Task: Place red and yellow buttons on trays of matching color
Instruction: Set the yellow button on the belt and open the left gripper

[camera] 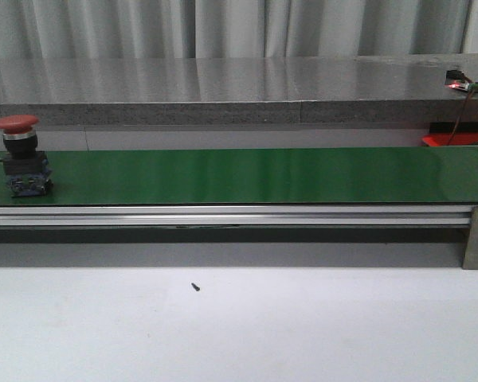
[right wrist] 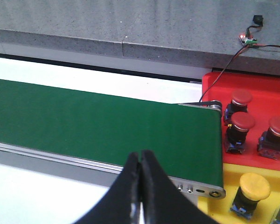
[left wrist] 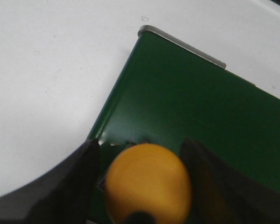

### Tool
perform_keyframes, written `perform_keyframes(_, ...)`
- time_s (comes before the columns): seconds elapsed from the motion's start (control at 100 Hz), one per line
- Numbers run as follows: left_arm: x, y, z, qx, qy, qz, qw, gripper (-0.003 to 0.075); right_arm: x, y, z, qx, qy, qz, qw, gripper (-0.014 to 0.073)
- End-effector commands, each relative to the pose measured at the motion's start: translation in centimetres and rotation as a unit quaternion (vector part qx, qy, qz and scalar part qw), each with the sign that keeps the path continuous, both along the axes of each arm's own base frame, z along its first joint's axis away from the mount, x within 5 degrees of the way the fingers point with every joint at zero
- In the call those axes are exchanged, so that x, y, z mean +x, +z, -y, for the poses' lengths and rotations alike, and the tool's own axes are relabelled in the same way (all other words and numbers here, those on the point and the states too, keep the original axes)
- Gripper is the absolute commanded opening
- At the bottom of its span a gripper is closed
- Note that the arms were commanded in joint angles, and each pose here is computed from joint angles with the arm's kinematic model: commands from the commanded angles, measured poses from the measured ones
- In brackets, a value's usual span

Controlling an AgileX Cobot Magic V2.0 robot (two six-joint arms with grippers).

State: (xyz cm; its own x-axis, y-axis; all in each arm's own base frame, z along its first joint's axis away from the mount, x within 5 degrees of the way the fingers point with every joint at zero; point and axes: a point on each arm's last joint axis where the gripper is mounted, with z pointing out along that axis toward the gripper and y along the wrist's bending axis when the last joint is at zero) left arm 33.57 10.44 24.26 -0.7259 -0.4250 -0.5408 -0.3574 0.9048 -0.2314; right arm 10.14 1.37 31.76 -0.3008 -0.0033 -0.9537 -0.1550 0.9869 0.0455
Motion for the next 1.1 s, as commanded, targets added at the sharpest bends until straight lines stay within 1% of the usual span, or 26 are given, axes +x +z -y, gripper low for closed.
perform_keyframes(0.0, 0.1, 2.7, 0.2, 0.011, 0.004, 0.059, 0.998, 0.0524, 0.1, 1.2, 0.2, 0.005, -0.011, 0.038, 0.999, -0.0059)
perform_keyframes(0.07, 0.0, 2.9, 0.3, 0.008, 0.006, 0.063, 0.998, 0.057, 0.1, 1.2, 0.2, 0.005, -0.011, 0.038, 0.999, -0.0059)
perform_keyframes(0.27, -1.1, 4.8, 0.8, 0.017, -0.012, 0.074, 0.997, 0.0568, 0.1, 1.2, 0.2, 0.005, -0.011, 0.038, 0.999, -0.0059)
perform_keyframes(0.39, -2.1, 6.8, 1.9, 0.036, -0.038, 0.098, 0.994, 0.0552, 0.1, 1.2, 0.2, 0.005, -0.011, 0.038, 0.999, -0.0059)
perform_keyframes(0.44, -2.5, 7.5, 2.6, 0.038, -0.048, 0.108, 0.992, 0.0509, 0.1, 1.2, 0.2, 0.005, -0.011, 0.038, 0.999, -0.0059)
perform_keyframes(0.51, -3.1, 8.6, 3.6, 0.041, -0.061, 0.121, 0.99, 0.0394, 0.1, 1.2, 0.2, 0.005, -0.011, 0.038, 0.999, -0.0059)
perform_keyframes(0.55, -3.4, 9.1, 4.0, 0.043, -0.068, 0.126, 0.989, 0.0296, 0.1, 1.2, 0.2, 0.005, -0.011, 0.038, 0.999, -0.0059)
perform_keyframes(0.56, -3.5, 9.4, 4.2, 0.044, -0.069, 0.13, 0.988, 0.026, 0.1, 1.2, 0.2, 0.005, -0.011, 0.038, 0.999, -0.0059)
perform_keyframes(0.58, -3.7, 9.6, 4.4, 0.044, -0.073, 0.134, 0.987, 0.0223, 0.1, 1.2, 0.2, 0.005, -0.011, 0.038, 0.999, -0.0059)
perform_keyframes(0.63, -4.1, 10.3, 5.0, 0.045, -0.082, 0.141, 0.986, 0.0078, 0.1, 1.2, 0.2, 0.005, -0.011, 0.038, 0.999, -0.0059)
perform_keyframes(0.65, -4.3, 10.6, 5.3, 0.046, -0.085, 0.145, 0.985, 0.0043, 0.1, 1.2, 0.2, 0.005, -0.011, 0.038, 0.999, -0.0059)
perform_keyframes(0.66, -4.4, 10.6, 5.4, 0.046, -0.086, 0.145, 0.985, 0.0008, 0.1, 1.2, 0.2, 0.005, -0.011, 0.038, 0.999, -0.0059)
perform_keyframes(0.68, -4.6, 10.8, 5.6, 0.046, -0.091, 0.148, 0.984, -0.0018, 0.1, 1.2, 0.2, 0.005, -0.011, 0.038, 0.999, -0.0059)
perform_keyframes(0.81, -5.7, 11.7, 7.4, 0.048, -0.119, 0.163, 0.978, -0.002, 0.1, 1.2, 0.2, 0.005, -0.011, 0.038, 0.999, -0.0059)
perform_keyframes(0.96, -7.2, 11.7, 9.6, 0.043, -0.154, 0.169, 0.973, -0.002, 0.1, 1.2, 0.2, 0.005, -0.011, 0.038, 0.999, -0.0059)
perform_keyframes(1.09, -8.8, 11.4, 11.2, 0.049, -0.191, 0.173, 0.965, -0.0019, 0.1, 1.2, 0.2, 0.005, -0.011, 0.038, 0.999, -0.0059)
